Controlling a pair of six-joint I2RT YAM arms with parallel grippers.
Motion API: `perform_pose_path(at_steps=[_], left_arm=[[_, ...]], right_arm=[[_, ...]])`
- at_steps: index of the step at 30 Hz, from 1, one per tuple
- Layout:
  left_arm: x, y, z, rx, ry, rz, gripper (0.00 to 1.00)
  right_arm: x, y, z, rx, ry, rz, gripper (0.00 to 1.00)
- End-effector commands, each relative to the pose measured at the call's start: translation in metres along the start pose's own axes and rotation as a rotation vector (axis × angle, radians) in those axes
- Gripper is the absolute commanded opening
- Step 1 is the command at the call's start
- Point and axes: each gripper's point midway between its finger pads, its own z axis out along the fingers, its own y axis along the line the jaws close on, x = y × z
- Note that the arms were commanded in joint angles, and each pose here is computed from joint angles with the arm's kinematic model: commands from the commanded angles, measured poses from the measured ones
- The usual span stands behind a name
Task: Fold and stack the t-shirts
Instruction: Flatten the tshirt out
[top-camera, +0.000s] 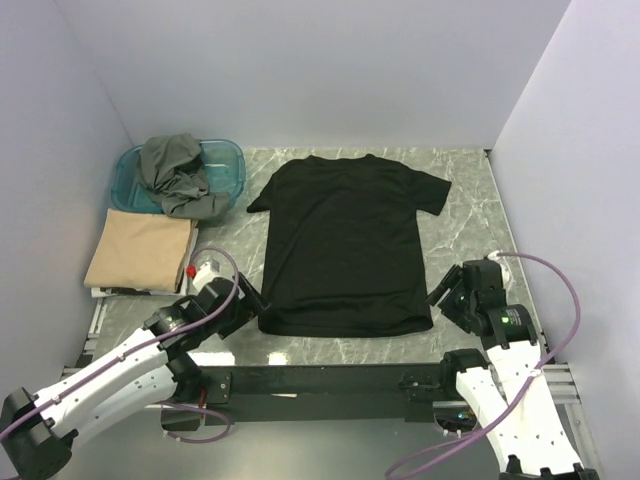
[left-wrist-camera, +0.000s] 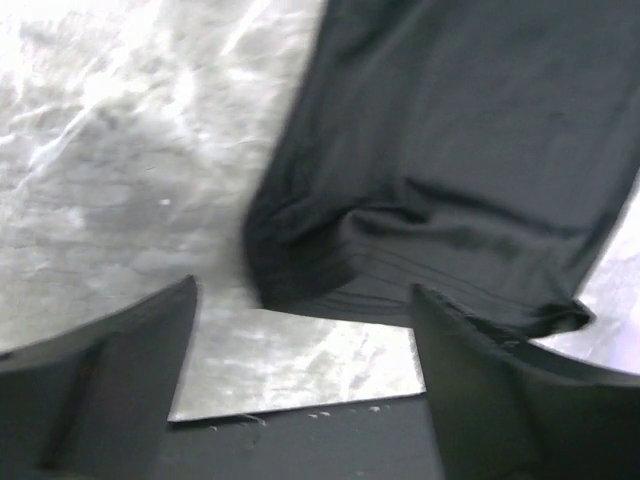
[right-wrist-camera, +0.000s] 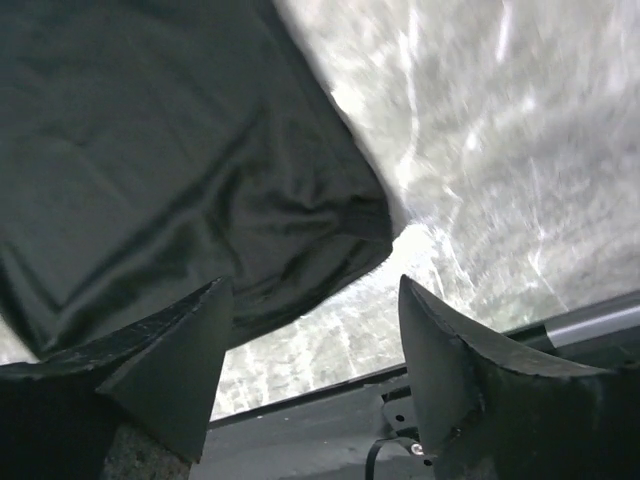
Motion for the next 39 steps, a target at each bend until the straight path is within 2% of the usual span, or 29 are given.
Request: perform_pose_path(at_steps=[1, 3, 5, 8, 9, 11, 15, 20, 24, 27, 29, 32, 34, 39], left_arm=[[-0.017, -0.021, -0.017, 0.035, -0.042, 0.003, 0.96], [-0.025, -0.038, -0.02, 0.082, -0.07, 0.036, 0.99], [-0.036, -0.061, -0.021, 0.15, -0.108, 0.052, 0.99], [-0.038, -0.083, -0.012, 0.194, -0.112, 0.131, 1.0], [-0.035, -0.097, -0.002, 0.225, -0.097, 0.173, 0.99], [-0.031, -0.112, 0.006, 0.242, -0.072, 0.21, 1.0], [-0.005, -0.109, 0.046, 0.165, 0.054, 0.269, 0.99], [0.016, -0.081, 0.06, 0.113, 0.125, 0.275, 0.99], [0.036, -0.051, 0.06, 0.084, 0.19, 0.224, 0.99], [0.049, -0.024, 0.056, 0.027, 0.242, 0.211, 0.99], [0.054, -0.001, 0.053, -0.048, 0.258, 0.21, 0.99], [0.049, 0.02, 0.04, -0.132, 0.245, 0.211, 0.99], [0.046, 0.025, 0.034, -0.157, 0.237, 0.205, 1.0], [0.051, 0.023, 0.015, -0.116, 0.275, 0.173, 0.99]], right_arm=[[-0.031, 0.019, -0.022, -0.058, -0.101, -0.057, 0.74], [-0.04, 0.036, -0.022, -0.137, -0.128, -0.08, 0.75], [-0.039, 0.064, -0.016, -0.263, -0.102, -0.093, 0.82], [-0.026, 0.093, -0.004, -0.397, -0.005, -0.126, 0.85], [-0.034, 0.108, -0.002, -0.457, -0.026, -0.125, 0.86], [-0.027, 0.125, 0.012, -0.498, 0.022, -0.14, 0.87], [-0.006, 0.138, 0.043, -0.413, 0.08, -0.204, 0.88], [0.031, 0.093, 0.087, -0.177, 0.21, -0.193, 0.88], [0.059, 0.053, 0.1, -0.064, 0.275, -0.163, 0.88], [0.065, 0.031, 0.097, 0.016, 0.292, -0.166, 0.89], [0.054, 0.021, 0.089, 0.071, 0.242, -0.143, 0.91], [0.055, 0.0, 0.079, 0.145, 0.234, -0.055, 0.94], [0.063, 0.007, 0.075, 0.082, 0.274, -0.024, 0.94], [0.059, -0.017, 0.065, 0.182, 0.257, -0.008, 0.95]])
